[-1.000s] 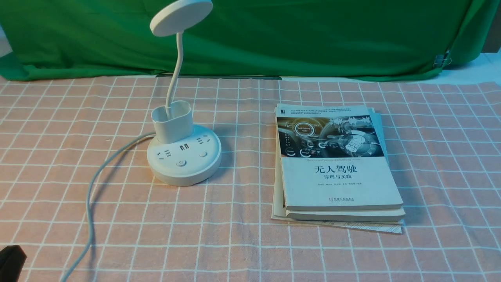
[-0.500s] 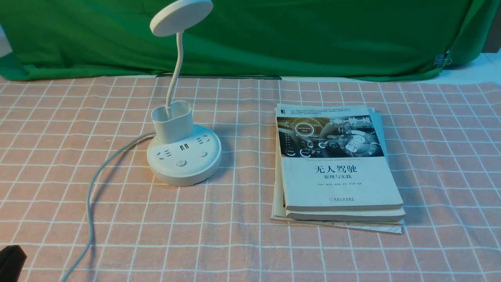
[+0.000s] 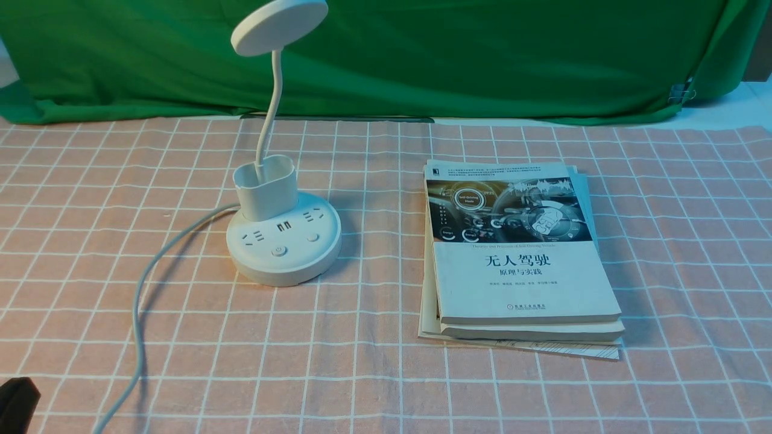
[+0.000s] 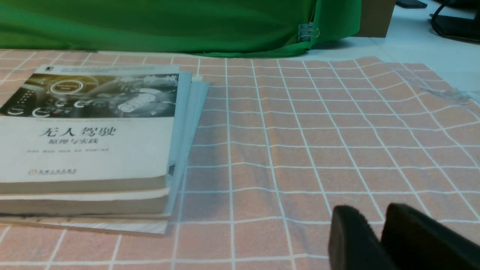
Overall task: Turn on the table lamp on the pink coffee tablecloth with your hand.
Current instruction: 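Press the power button on the lamp base to turn the lamp on with the left gripper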
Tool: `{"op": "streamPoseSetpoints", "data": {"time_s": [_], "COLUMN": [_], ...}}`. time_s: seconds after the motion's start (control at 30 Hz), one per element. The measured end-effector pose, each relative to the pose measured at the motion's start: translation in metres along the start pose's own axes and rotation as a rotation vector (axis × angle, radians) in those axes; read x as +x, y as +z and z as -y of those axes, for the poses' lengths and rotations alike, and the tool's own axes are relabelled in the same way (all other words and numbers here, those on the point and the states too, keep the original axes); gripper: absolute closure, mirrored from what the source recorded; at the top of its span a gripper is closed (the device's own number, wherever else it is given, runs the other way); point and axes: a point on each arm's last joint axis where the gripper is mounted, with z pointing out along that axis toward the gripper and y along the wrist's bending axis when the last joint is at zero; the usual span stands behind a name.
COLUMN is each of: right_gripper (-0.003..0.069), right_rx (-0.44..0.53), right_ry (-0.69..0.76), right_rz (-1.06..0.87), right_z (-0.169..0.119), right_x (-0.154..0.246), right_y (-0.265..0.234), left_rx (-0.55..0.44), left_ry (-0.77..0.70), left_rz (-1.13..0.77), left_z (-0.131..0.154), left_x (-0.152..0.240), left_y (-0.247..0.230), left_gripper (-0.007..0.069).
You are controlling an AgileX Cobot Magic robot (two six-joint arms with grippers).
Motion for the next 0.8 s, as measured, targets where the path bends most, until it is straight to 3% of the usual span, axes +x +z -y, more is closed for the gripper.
{"op": "streamPoseSetpoints", "data": {"time_s": [0.2, 0.47, 0.6, 0.67, 0.8], "right_gripper": [0.0461, 0.0461, 0.0461, 0.0461, 0.0461], "right_rx": [0.000, 0.000, 0.000, 0.000, 0.000], "right_ry": [0.000, 0.000, 0.000, 0.000, 0.000], "right_rz": [-0.001, -0.001, -0.001, -0.001, -0.001], "right_z": [0.000, 0.000, 0.000, 0.000, 0.000], "right_x": [0.000, 0.000, 0.000, 0.000, 0.000], "right_y": [0.000, 0.000, 0.000, 0.000, 0.000], "left_rx": [0.004, 0.029, 0.039, 0.050, 0.152], "left_ry": [0.021, 0.091, 0.094, 0.073, -0.146], "left_rz": [0.076, 0.483, 0.586, 0.642, 0.776], "left_z": [0.000, 0.004, 0.006, 0.006, 0.008], "left_x": [-0.007, -0.042, -0.050, -0.054, -0.064], "left_y": [0.000, -0.010, -0.015, -0.018, -0.027], "left_gripper": [0.0623, 0.0623, 0.0623, 0.0623, 0.0623]}}
